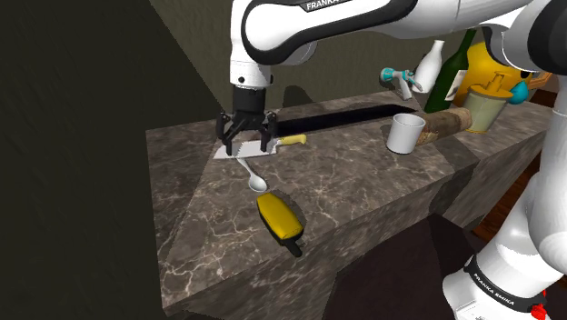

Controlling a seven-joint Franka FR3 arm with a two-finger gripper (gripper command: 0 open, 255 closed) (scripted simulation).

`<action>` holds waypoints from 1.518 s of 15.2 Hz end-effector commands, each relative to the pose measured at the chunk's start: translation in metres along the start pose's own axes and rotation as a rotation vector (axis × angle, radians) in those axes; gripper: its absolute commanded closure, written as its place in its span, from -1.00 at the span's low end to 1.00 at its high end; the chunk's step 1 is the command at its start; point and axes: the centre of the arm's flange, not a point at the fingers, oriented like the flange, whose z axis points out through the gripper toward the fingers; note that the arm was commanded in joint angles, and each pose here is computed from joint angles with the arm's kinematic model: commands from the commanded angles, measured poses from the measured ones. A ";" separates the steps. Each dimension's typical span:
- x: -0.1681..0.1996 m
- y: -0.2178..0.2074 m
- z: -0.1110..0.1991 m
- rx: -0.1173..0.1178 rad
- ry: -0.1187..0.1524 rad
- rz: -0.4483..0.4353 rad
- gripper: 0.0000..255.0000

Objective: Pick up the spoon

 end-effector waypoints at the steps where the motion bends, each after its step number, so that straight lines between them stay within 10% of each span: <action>1: 0.003 -0.001 0.009 0.002 -0.001 0.001 -1.00; 8: 0.007 0.003 0.038 0.002 -0.001 0.001 -1.00; 9: 0.007 0.003 0.037 0.002 -0.001 0.001 1.00; 23: 0.004 -0.001 0.012 0.002 -0.001 0.001 1.00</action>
